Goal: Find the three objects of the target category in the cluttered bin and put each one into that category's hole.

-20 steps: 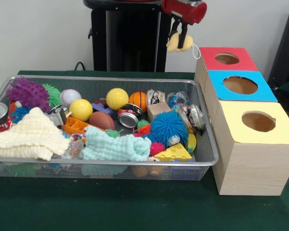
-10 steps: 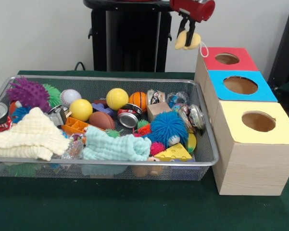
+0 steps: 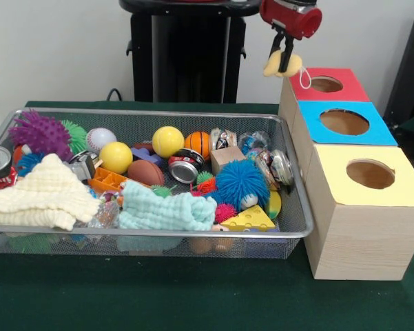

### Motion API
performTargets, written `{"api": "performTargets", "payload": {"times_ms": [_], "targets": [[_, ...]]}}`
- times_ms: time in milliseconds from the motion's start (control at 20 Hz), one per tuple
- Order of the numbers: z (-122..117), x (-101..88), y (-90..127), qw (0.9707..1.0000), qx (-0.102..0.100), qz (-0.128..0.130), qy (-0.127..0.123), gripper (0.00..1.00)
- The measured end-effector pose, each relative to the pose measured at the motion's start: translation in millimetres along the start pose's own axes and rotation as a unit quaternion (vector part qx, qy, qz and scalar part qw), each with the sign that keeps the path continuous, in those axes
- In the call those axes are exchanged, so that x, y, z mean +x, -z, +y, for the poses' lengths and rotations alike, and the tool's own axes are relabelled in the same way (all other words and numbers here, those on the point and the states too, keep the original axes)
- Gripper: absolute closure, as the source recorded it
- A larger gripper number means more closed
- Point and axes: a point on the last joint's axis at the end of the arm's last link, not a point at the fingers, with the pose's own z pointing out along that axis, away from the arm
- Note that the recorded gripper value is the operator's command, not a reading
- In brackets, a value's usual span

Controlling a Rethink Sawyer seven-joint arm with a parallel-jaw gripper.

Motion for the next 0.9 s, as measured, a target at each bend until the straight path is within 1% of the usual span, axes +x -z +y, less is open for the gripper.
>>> {"api": "performTargets", "payload": {"times_ms": [50,250,400,900], "targets": [[1.6,5.0,-2.6,1.0000,0.001,0.001,-0.010,1.00],[2.1,8.5,-6.7,0.9997,0.004,0.001,-0.023,1.00],[1.0,9.1,-9.1,0.9997,0.007,0.001,-0.025,1.00],[1.2,11.3,-8.6,0.9997,0.007,0.000,-0.023,1.00]]}}
